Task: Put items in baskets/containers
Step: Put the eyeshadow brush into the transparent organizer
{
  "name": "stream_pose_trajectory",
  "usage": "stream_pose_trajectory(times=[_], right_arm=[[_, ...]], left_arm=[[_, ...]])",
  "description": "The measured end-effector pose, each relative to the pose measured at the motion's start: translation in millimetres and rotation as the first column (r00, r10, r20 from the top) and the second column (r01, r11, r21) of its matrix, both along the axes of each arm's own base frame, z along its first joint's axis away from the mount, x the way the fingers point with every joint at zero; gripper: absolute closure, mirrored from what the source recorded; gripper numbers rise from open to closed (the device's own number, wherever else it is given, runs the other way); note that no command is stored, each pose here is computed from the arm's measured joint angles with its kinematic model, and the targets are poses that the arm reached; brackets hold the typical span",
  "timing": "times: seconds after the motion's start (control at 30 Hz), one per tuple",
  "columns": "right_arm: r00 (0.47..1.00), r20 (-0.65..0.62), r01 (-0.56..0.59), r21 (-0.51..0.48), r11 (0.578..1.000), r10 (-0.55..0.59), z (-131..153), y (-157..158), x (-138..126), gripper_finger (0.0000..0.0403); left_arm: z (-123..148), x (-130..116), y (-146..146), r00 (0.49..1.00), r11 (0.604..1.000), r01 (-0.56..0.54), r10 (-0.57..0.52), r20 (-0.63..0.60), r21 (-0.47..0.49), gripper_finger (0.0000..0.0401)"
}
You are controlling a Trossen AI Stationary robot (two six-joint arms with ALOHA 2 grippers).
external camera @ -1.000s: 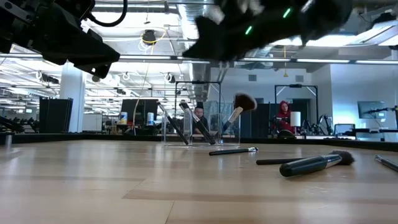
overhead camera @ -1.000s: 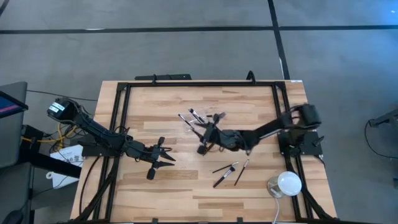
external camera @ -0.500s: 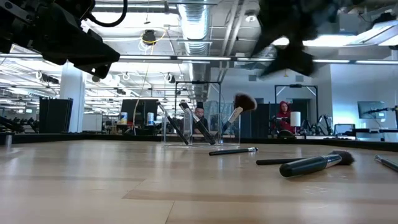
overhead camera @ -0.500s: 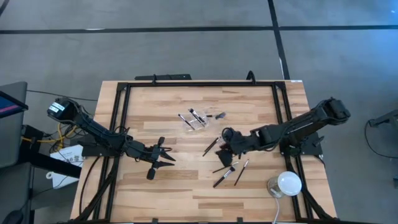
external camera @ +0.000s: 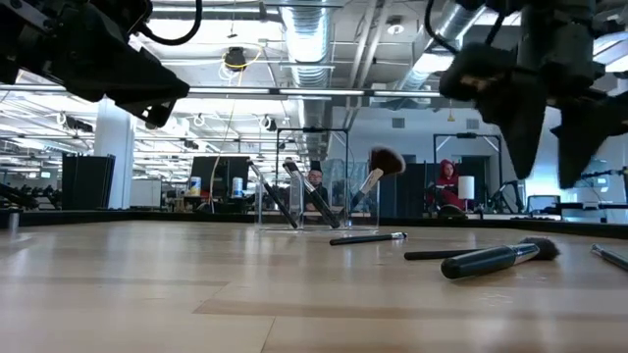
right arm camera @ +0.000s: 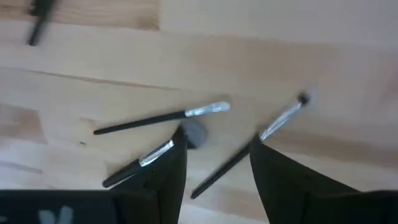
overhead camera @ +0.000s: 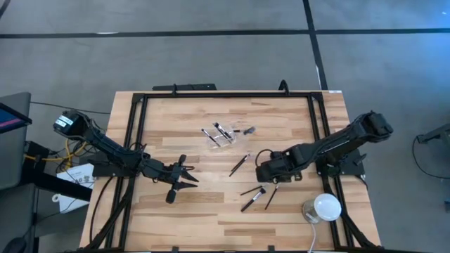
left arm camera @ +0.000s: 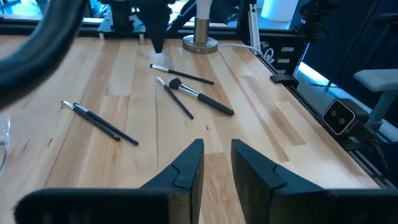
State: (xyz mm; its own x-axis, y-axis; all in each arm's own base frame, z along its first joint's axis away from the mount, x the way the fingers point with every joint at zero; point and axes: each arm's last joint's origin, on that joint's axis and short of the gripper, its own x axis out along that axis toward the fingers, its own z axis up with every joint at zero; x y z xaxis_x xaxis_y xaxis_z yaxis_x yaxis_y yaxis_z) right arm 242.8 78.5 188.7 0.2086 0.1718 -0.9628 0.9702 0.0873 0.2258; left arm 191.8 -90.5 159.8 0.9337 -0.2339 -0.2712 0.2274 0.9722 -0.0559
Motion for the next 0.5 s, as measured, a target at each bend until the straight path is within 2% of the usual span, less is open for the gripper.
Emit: stream_pose_trajectory(times=[0.27,0.4,0.5], right_arm=[[0.980,-0.194,0.057,0.077,0.995,-0.041,-26.3,12.1,-1.5,0.0235],[0.965,-0.260,0.057,0.045,0.997,-0.043,-42.7,13.9,0.7,0.0236],[0.968,-0.247,0.031,-0.017,0.999,-0.034,-49.9,8.5,4.7,0.0236]], left_arm=[[-7.7,-3.3,1.3,1.000,1.000,0.003,-0.003,-0.030,0.017,0.0323],[-13.6,-5.4,2.4,0.999,1.000,0.003,-0.001,-0.052,0.028,0.0323],[-14.7,-5.2,2.3,0.998,1.000,0.002,-0.001,-0.057,0.031,0.0323]])
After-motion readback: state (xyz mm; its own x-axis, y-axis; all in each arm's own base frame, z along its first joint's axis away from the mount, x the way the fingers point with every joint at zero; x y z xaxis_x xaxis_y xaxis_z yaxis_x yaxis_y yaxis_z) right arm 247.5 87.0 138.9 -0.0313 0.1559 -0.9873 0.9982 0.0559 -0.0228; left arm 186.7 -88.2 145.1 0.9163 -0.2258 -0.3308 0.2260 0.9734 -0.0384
